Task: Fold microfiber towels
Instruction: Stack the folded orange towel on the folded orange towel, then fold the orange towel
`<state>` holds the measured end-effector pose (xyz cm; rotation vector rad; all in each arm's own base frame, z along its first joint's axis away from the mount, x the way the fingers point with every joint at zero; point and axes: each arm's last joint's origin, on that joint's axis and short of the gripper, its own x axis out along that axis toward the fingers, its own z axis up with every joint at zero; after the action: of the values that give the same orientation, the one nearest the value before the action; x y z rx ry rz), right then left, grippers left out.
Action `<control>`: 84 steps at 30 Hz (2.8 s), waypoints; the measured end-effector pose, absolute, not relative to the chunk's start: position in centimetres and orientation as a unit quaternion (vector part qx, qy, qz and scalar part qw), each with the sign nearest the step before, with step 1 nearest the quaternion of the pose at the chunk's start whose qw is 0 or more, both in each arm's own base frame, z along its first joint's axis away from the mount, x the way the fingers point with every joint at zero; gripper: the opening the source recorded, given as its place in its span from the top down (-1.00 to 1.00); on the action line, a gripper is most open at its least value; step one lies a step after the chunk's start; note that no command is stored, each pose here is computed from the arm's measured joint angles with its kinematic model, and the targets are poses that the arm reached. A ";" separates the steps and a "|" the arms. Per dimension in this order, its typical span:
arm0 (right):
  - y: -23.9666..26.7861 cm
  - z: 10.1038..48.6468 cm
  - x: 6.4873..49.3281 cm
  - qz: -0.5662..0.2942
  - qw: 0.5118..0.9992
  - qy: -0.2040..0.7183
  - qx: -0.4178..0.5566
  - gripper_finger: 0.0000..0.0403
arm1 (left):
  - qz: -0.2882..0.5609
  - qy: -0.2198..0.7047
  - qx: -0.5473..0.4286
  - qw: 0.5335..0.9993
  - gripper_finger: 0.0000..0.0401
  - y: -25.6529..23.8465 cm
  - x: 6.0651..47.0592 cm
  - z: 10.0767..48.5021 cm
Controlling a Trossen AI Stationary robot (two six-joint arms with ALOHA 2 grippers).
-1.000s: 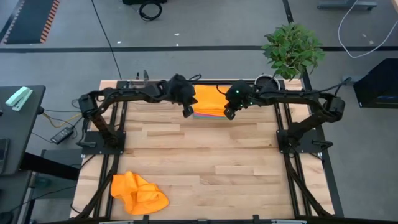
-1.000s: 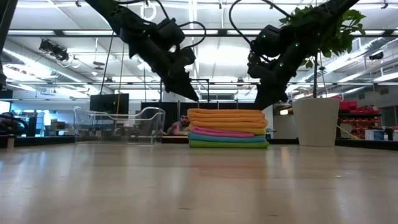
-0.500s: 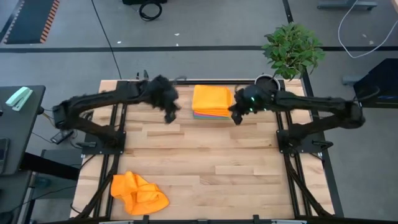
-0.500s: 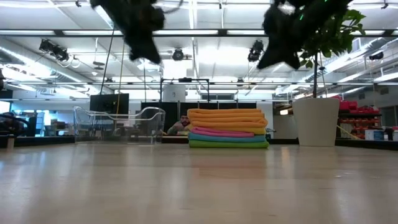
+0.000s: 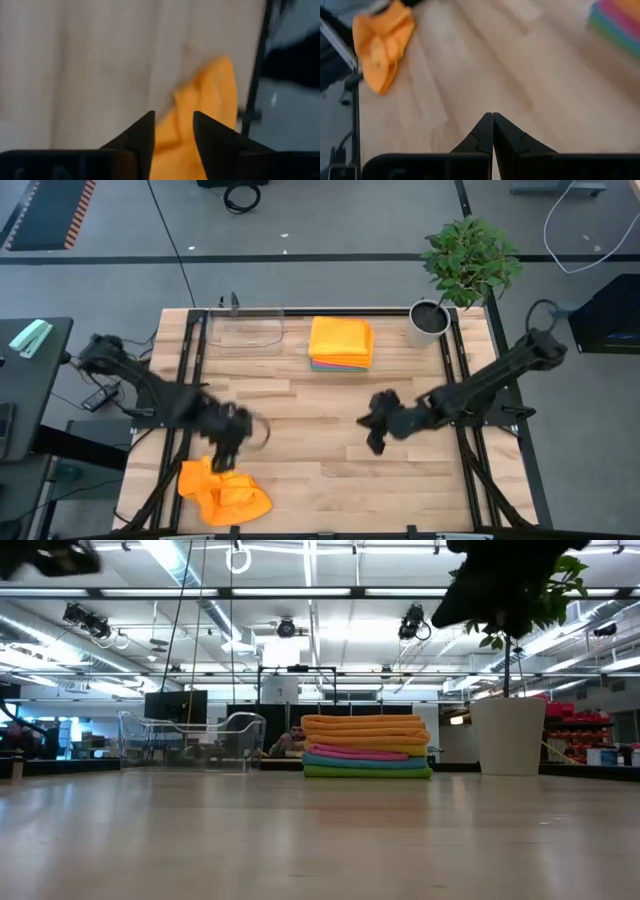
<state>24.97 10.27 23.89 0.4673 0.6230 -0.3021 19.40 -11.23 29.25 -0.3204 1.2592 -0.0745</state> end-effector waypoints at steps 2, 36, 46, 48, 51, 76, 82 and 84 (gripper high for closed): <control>11.7 22.6 25.4 -0.140 0.910 0.315 0.231 0.92 | -0.056 0.607 -0.122 0.783 0.19 -13.4 18.9 28.4; 17.0 20.3 25.5 -0.070 0.907 0.309 0.276 0.92 | -0.086 0.717 -0.014 0.692 0.34 -19.2 24.7 15.7; 17.1 21.4 25.0 -0.056 0.910 0.301 0.280 0.92 | -0.064 0.654 -0.074 0.750 0.97 -16.6 27.6 20.9; 16.9 22.2 24.4 -0.048 0.912 0.299 0.275 0.92 | -0.051 0.594 -0.086 0.798 0.96 -15.3 29.0 24.8; 16.2 24.1 23.4 -0.035 0.918 0.285 0.274 0.92 | -0.027 0.491 -0.084 0.867 0.97 -13.2 30.2 31.2; 14.0 23.7 20.9 -0.189 0.892 0.301 0.280 0.92 | 0.034 0.559 -0.015 0.828 0.94 -13.3 24.6 19.2; 11.7 21.2 23.8 -0.246 0.850 0.344 0.313 0.85 | -0.010 0.594 -0.025 0.804 0.80 -14.2 23.2 17.8; 10.0 20.9 24.9 -0.251 0.841 0.358 0.318 0.76 | -0.012 0.610 -0.025 0.792 0.67 -14.1 23.0 18.3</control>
<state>24.89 10.02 20.86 0.6723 0.7564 -0.5314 23.00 -14.12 18.34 -0.0547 1.3113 -0.0267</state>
